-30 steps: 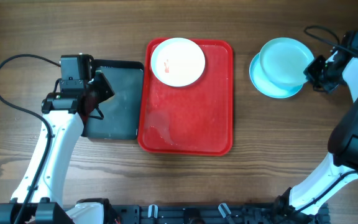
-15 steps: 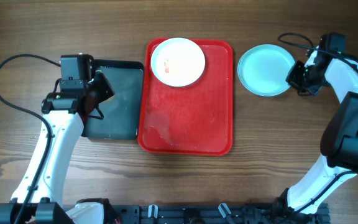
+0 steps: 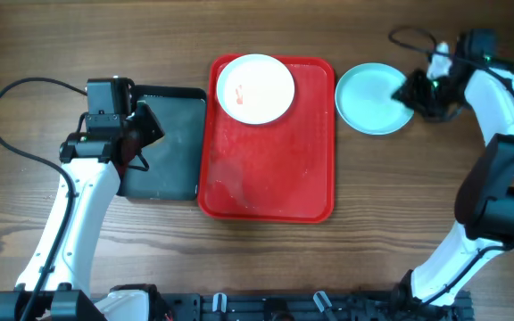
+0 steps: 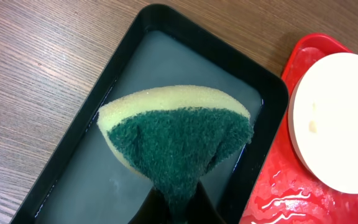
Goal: Clean dirty plates on tray and stack at the side
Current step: 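Carry the blue plate right and stack it on the first blue plate, then grasp the white plate's rim on the red tray with the right gripper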
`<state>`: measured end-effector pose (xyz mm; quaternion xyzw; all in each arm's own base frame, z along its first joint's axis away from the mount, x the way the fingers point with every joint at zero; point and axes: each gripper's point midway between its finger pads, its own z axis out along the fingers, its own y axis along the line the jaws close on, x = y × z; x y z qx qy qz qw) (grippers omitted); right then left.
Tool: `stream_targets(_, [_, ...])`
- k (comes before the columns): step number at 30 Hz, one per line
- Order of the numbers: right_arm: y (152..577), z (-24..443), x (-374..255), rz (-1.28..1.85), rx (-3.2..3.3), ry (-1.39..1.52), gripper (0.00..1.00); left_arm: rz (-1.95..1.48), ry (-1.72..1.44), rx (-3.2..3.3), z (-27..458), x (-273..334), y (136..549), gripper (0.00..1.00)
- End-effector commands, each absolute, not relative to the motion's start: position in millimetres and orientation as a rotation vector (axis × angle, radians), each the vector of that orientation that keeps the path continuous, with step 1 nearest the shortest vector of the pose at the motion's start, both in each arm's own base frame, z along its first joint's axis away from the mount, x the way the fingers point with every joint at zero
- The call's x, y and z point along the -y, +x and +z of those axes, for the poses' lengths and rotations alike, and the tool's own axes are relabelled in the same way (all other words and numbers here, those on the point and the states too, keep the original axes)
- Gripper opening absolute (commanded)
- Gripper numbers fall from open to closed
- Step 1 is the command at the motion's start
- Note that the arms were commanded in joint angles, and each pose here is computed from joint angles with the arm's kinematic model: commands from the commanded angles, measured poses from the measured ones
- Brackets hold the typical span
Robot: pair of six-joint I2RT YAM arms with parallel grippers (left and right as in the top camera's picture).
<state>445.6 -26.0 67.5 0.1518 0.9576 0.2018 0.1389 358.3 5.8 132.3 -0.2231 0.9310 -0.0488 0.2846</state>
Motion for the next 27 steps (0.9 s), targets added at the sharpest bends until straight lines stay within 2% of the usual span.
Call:
stream_targets(1, [462.8,94.4,-42.7,0.738,-2.693,0.161,0.42,-0.116,-0.573,-2.482,135.5,-8.6,362.3,0.04])
stream_targets(6, [474.9,89.0,-104.4,0.525,-2.672,-0.099,0.43,-0.150,-0.466,-2.509,135.3,-0.1,362.5,0.04])
stream_targets(14, [488.9,79.8,-175.4,0.312,-2.544,-0.305,0.43,-0.178,-0.391,-2.523,135.5,6.3,362.4,0.04])
stream_targets(20, [506.8,38.3,-191.7,0.267,-2.516,-0.326,0.43,-0.178,-0.392,-2.524,135.3,6.3,362.1,0.04])
stream_targets(27, [501.6,25.0,-192.2,0.276,-2.553,-0.329,0.34,-0.178,-0.392,-2.525,135.2,6.3,361.9,0.04])
